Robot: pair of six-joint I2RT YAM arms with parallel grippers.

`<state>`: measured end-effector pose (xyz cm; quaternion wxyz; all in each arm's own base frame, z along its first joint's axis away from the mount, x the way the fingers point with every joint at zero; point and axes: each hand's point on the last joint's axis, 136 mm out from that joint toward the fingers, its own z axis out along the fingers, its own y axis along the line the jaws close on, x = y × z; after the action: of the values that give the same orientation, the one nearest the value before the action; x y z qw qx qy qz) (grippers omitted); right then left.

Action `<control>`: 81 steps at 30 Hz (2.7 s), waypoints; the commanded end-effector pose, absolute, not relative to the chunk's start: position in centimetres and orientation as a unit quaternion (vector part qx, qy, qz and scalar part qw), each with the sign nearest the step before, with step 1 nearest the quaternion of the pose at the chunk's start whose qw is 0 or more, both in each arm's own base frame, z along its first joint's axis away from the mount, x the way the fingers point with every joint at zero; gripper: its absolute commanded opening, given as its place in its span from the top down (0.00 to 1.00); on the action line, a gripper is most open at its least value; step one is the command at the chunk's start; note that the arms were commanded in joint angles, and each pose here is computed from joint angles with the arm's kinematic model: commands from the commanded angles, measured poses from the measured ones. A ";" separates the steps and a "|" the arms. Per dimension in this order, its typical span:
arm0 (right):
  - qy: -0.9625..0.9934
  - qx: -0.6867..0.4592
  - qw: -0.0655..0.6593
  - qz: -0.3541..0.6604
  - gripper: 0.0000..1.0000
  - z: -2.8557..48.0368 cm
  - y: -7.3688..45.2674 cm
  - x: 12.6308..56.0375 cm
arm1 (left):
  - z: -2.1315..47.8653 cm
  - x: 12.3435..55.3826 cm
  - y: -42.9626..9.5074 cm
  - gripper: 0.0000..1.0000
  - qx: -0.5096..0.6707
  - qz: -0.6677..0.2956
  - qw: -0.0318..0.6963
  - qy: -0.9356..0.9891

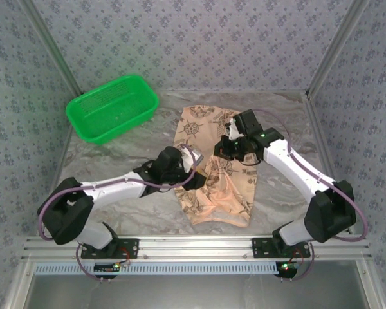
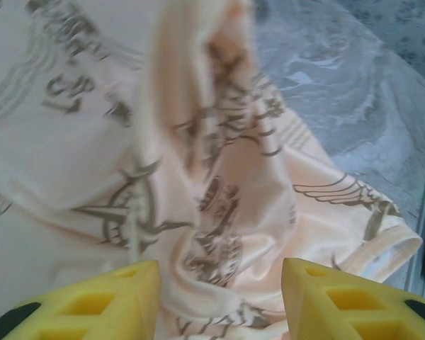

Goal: Fold the inside-out t-shirt

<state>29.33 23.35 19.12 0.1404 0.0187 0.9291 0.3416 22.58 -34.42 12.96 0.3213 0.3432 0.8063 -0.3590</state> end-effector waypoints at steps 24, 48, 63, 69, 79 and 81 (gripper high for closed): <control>0.918 0.035 0.126 0.375 1.00 20.9 23.0 26.1 | 18.2 24.3 -38.2 0.75 0.419 -0.406 0.405 0.704; 0.857 -0.113 0.433 0.255 0.53 23.2 19.4 27.2 | 18.5 26.7 -35.7 1.00 0.246 -0.510 0.252 0.785; 0.899 -0.185 0.317 0.238 0.53 13.5 24.8 22.5 | 18.0 26.2 -35.8 1.00 0.177 -0.549 0.156 0.802; 0.919 -0.101 0.322 0.205 0.48 11.2 23.1 25.4 | 17.7 26.3 -35.9 1.00 0.169 -0.548 0.151 0.805; 0.937 -0.047 0.302 0.169 0.53 7.9 22.2 27.2 | 17.2 26.6 -36.2 1.00 0.160 -0.552 0.144 0.806; 0.937 -0.040 0.301 0.172 0.58 7.4 22.2 27.5 | 17.2 26.7 -36.3 1.00 0.158 -0.554 0.142 0.805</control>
<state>26.29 22.56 7.36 0.2843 -0.0712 0.9399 0.1752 26.41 -35.50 15.83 0.1409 0.1497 0.8191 -0.5355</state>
